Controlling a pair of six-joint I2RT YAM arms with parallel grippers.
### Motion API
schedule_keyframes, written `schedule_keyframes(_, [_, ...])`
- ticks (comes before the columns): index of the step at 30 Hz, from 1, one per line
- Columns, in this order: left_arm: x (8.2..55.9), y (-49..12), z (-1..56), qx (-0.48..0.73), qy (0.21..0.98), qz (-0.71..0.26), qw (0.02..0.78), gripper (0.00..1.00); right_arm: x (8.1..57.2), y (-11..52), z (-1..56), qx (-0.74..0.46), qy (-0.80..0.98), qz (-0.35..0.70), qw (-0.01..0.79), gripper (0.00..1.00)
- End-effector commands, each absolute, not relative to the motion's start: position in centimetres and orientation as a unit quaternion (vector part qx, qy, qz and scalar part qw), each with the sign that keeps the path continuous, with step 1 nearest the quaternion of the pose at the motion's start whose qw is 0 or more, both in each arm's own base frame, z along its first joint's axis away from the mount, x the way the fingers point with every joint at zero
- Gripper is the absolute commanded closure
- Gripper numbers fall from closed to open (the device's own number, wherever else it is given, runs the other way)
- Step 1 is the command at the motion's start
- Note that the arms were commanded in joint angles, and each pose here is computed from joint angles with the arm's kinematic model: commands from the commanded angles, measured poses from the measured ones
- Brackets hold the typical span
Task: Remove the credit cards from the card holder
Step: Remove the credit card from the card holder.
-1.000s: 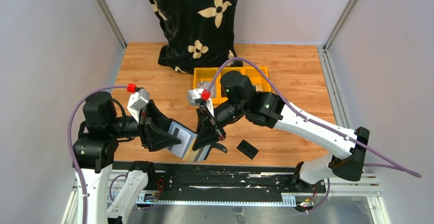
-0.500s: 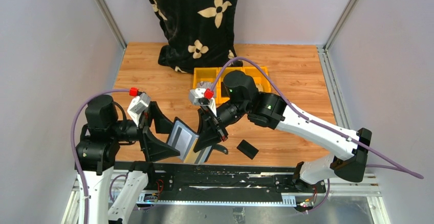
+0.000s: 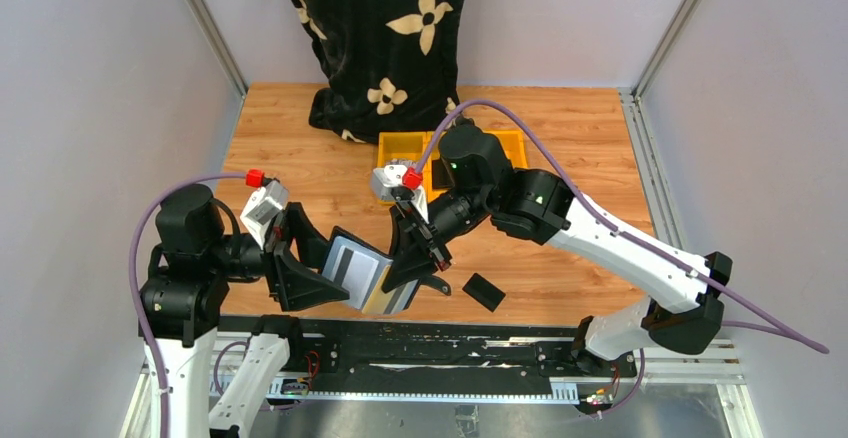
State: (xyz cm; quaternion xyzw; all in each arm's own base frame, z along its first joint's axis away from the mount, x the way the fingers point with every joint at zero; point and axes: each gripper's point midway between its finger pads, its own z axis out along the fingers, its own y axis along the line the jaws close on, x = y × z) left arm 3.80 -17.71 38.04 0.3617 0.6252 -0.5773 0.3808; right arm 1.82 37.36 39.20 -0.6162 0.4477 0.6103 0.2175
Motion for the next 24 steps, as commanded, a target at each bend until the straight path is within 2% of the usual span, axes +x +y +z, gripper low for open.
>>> schedule_keyframes(1, [2.6, -17.7, 39.0, 0.360, 0.617, -0.604, 0.353, 0.36, 3.1, 38.0, 38.4, -0.626, 0.465, 0.579, 0.237, 1.00])
schedule_keyframes(4, [2.3, -17.7, 39.0, 0.361, 0.616, -0.605, 0.352, 0.42, 3.6, 38.2, 37.9, -0.628, 0.473, 0.571, 0.238, 1.00])
schedule_keyframes(9, [2.3, -17.7, 38.9, 0.369, 0.613, -0.595, 0.367, 0.60, 3.9, 38.4, 37.7, -0.631, 0.475, 0.563, 0.244, 1.00])
schedule_keyframes(15, [2.6, -17.7, 38.5, 0.375, 0.613, -0.577, 0.388, 0.68, 4.1, 38.7, 37.9, -0.630, 0.477, 0.560, 0.247, 1.00])
schedule_keyframes(17, [2.9, -17.7, 37.9, 0.371, 0.619, -0.571, 0.392, 0.64, 3.9, 38.8, 38.2, -0.630, 0.472, 0.566, 0.246, 1.00])
schedule_keyframes(21, [3.3, -17.6, 36.7, 0.363, 0.628, -0.566, 0.392, 0.41, 2.9, 38.8, 38.4, -0.636, 0.458, 0.573, 0.239, 1.00])
schedule_keyframes(24, [3.4, -17.6, 36.2, 0.360, 0.630, -0.569, 0.387, 0.38, 2.3, 38.8, 38.1, -0.640, 0.453, 0.576, 0.230, 1.00])
